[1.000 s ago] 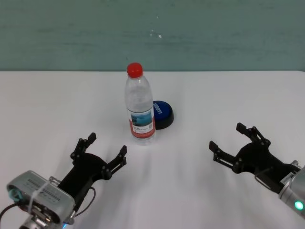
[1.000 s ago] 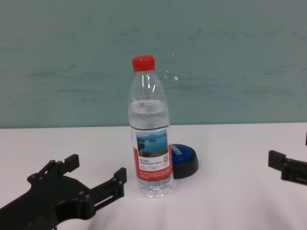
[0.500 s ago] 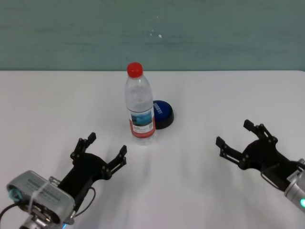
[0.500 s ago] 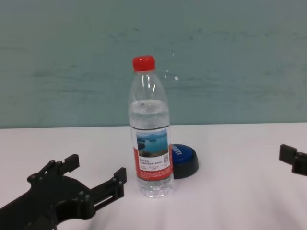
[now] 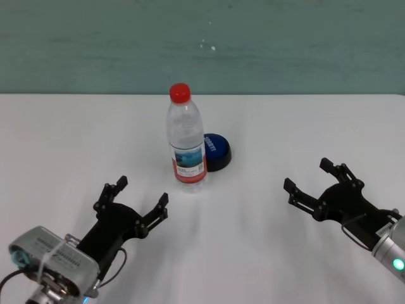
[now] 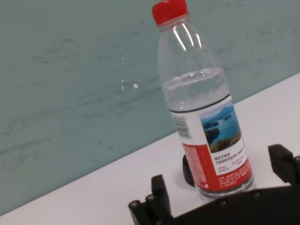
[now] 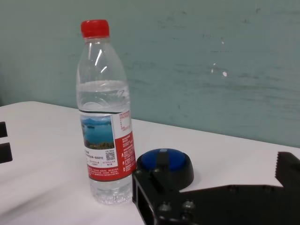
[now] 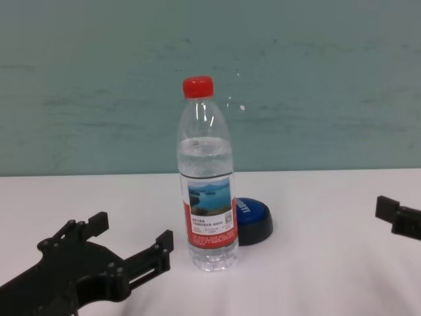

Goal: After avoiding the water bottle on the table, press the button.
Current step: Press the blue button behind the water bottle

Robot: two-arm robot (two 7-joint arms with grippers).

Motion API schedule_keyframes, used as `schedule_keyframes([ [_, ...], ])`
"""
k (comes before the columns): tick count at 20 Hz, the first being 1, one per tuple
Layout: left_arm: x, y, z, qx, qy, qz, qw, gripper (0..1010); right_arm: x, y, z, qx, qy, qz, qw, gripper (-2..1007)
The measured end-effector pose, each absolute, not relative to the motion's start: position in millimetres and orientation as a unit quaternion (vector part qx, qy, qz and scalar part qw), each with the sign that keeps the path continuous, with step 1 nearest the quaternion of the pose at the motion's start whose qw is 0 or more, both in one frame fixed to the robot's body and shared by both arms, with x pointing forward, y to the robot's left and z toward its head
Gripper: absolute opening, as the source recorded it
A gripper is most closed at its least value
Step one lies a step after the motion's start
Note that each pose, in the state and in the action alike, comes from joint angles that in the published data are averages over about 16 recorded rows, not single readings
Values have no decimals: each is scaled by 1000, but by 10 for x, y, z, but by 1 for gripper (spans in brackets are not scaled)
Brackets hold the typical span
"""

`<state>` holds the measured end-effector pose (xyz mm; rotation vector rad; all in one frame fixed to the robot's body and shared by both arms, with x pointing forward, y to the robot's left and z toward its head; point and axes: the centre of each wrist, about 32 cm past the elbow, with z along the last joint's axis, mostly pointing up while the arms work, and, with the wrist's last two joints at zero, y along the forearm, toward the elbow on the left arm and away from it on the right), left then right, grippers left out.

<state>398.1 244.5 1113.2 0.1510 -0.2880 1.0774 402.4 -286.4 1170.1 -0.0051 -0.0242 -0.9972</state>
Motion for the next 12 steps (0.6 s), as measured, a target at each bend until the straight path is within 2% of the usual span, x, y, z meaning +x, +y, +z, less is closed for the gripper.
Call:
schedule_keyframes([
  [12,3981,2445,11132,72,-137,511,846,1000,4078,-2859,11709,-2,-13,-477,879,1004],
])
